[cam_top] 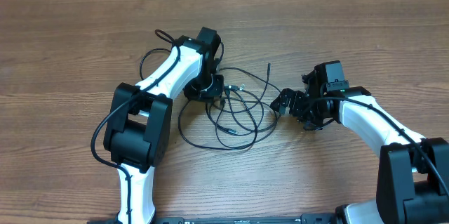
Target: Untangle cables
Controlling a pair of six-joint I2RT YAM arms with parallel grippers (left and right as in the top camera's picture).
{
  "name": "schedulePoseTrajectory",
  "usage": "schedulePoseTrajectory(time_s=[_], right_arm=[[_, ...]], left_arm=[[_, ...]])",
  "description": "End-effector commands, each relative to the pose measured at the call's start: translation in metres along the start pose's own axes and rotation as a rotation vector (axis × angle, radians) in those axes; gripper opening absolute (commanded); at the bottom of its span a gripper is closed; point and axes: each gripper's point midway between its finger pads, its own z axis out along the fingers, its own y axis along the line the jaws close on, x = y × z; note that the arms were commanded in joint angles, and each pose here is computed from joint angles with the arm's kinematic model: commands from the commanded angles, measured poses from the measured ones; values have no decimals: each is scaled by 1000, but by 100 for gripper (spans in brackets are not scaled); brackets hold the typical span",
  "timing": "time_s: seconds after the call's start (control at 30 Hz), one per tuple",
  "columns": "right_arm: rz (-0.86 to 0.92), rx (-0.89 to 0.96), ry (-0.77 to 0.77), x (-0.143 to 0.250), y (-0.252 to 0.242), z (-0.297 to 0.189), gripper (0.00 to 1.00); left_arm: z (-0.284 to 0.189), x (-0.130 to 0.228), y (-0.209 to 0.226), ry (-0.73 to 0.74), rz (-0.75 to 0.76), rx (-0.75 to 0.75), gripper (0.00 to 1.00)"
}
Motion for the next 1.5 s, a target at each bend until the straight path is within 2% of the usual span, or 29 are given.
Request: schedulePoseTrajectory(time_s=[0.0, 0.2, 0.43, 0.67, 0.77, 0.93, 1.03, 1.23, 1.37, 1.47], right_arm=[[-11, -18, -26, -11, 8, -4, 100], [-11, -18, -26, -11, 8, -4, 100], [-11, -18, -26, -11, 8, -4, 100], [-11, -18, -26, -11, 8, -4, 100], [-11, -18, -26, -11, 8, -4, 100], [-11, -18, -26, -11, 8, -4, 100], [-11, -18, -26, -11, 8, -4, 100], [-11, -18, -26, -11, 8, -4, 100], [-11, -18, -26, -11, 8, -4, 100], [-11, -18, -26, -11, 8, -4, 100]], left_arm=[[9, 10, 1, 38, 21, 1, 14], [11, 17, 3, 67, 54, -4, 17], [11, 24, 5, 92, 99, -9, 11], [11, 26, 3, 101, 130, -10, 19], [12, 29, 1, 110, 148, -12, 29], [13, 33, -9, 113, 198, -14, 36], [17, 34, -18, 102, 231, -20, 36], [23, 30, -8, 65, 223, -142, 33], [22, 25, -3, 38, 181, -175, 28], [22, 20, 0, 18, 145, -191, 21]])
